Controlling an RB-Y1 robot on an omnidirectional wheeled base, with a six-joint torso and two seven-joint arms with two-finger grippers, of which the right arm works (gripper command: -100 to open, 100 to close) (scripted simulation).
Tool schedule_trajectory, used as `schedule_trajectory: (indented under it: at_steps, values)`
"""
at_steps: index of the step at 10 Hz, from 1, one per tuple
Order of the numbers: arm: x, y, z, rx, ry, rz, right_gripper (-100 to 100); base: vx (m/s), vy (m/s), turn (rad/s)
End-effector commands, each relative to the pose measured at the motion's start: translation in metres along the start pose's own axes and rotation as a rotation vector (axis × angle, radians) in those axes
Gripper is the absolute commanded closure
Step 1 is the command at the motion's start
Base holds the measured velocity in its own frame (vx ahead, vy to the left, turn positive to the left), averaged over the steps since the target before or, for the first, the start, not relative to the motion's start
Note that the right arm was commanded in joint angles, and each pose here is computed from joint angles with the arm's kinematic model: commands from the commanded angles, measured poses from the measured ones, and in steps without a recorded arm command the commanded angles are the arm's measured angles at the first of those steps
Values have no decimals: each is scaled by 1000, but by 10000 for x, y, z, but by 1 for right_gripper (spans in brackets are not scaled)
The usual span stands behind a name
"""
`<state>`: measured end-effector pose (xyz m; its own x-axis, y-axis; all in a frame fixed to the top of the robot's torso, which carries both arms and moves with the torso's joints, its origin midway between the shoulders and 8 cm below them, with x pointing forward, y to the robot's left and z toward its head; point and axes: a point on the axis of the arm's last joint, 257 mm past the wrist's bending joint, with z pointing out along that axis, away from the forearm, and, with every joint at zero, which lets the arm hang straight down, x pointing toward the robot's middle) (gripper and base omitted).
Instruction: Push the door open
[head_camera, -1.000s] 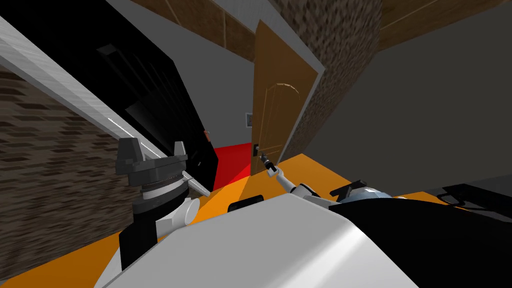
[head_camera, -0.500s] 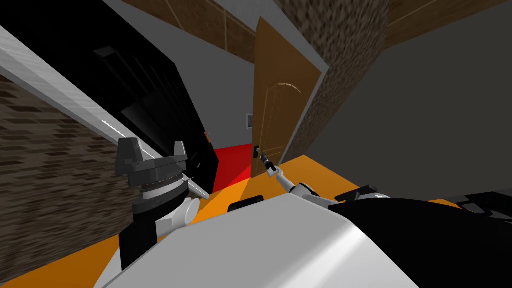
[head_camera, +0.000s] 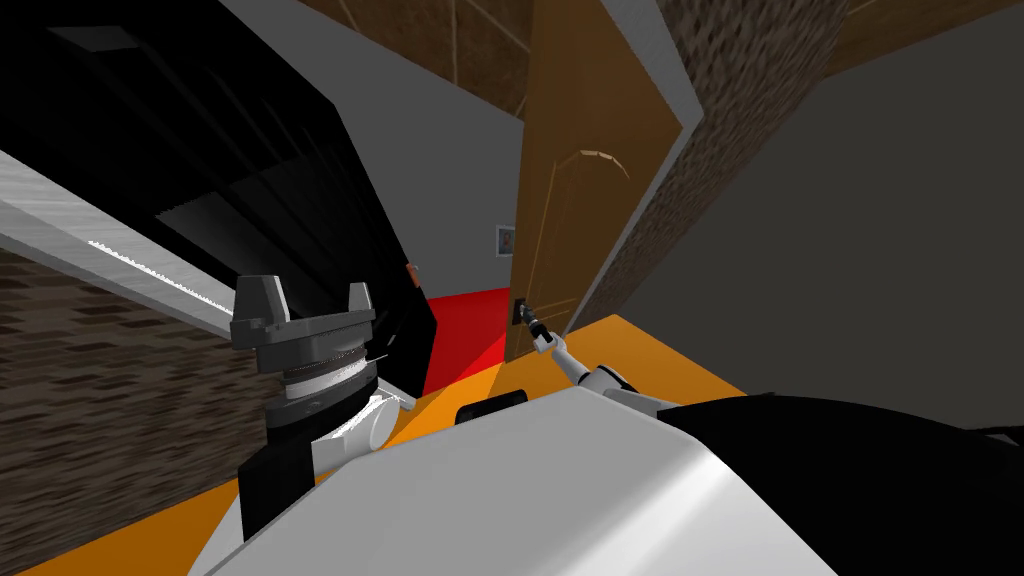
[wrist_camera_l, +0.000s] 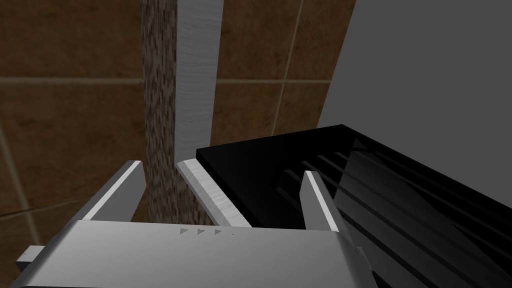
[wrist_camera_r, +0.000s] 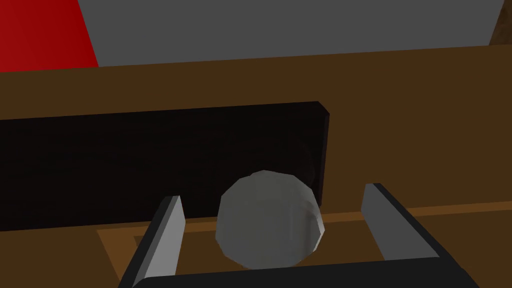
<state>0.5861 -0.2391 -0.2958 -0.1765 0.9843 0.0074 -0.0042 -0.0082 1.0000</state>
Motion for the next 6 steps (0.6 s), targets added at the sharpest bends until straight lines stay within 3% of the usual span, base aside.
schedule_trajectory:
  at_steps: [1, 2, 6]
  values:
    - [0, 0, 0, 0, 0, 0, -100, 92, -7, 8]
    - [0, 0, 0, 0, 0, 0, 100, -13, 0, -6]
    - [0, 0, 0, 0, 0, 0, 100, -10, 0, 5]
